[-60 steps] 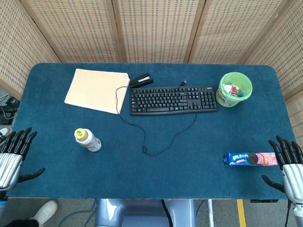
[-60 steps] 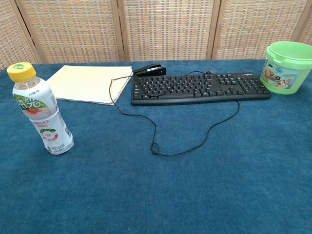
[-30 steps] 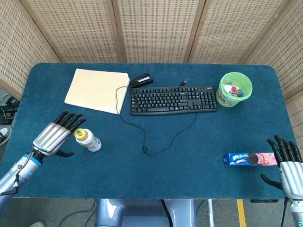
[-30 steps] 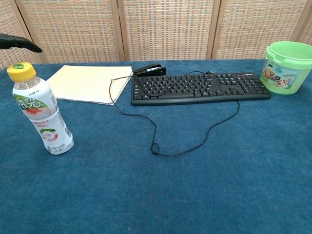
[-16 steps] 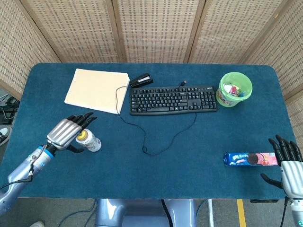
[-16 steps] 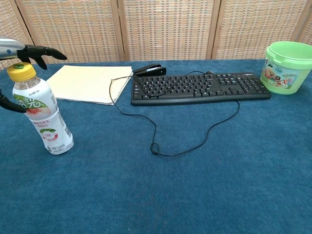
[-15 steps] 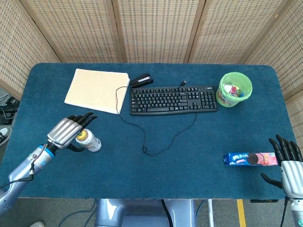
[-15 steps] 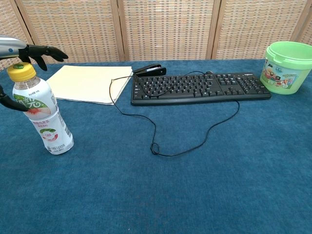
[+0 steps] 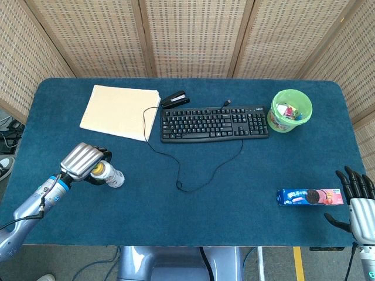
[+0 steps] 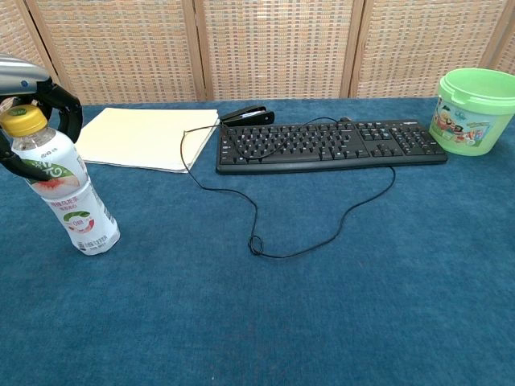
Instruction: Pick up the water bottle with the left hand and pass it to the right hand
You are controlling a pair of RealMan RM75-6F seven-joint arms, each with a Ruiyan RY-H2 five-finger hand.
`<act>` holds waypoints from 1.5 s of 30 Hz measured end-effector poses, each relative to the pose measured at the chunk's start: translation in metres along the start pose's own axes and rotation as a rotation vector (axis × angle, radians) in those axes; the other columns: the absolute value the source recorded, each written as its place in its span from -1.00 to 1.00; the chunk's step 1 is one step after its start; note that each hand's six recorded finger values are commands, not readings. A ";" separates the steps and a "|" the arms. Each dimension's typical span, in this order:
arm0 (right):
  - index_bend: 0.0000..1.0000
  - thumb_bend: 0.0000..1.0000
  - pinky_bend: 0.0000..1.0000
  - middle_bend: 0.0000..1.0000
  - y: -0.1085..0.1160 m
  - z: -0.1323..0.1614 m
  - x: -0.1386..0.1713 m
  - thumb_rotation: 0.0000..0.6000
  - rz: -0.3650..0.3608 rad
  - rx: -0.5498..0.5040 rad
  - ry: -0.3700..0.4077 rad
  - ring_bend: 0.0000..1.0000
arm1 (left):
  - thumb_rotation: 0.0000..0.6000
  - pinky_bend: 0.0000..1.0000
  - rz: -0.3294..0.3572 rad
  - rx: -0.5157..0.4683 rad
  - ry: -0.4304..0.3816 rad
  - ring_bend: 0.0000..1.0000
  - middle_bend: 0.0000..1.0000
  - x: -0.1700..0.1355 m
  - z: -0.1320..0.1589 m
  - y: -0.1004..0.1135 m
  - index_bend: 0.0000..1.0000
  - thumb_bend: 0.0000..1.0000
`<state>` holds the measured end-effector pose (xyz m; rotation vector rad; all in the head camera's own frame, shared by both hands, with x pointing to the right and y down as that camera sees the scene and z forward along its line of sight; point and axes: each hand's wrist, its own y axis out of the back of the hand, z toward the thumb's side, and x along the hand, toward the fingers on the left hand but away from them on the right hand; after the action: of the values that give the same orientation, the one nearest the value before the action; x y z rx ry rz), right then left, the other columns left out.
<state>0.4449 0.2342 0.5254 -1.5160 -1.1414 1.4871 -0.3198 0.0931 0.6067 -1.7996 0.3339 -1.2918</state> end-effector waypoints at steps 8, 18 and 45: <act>-0.91 -1.00 -1.00 -1.00 -0.003 0.001 -0.001 1.00 0.015 -0.002 0.002 -1.00 | 1.00 0.40 0.031 -0.021 0.011 0.11 0.18 0.000 0.002 0.008 0.48 0.04; -0.90 -1.00 -1.00 -1.00 -0.021 0.014 -0.019 1.00 0.143 -0.176 0.034 -1.00 | 1.00 0.40 0.126 -0.060 -0.022 0.12 0.20 0.001 0.024 0.061 0.50 0.11; -1.00 -1.00 -1.00 -1.00 -0.047 0.212 -0.149 1.00 0.584 -0.969 0.295 -1.00 | 1.00 0.40 0.200 -0.226 -0.149 0.12 0.21 0.070 0.167 0.186 0.51 0.10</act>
<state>0.2371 0.0927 0.6062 -2.8095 -1.3825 0.9681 -0.0974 0.0216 0.4944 -1.9827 0.5800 -1.0062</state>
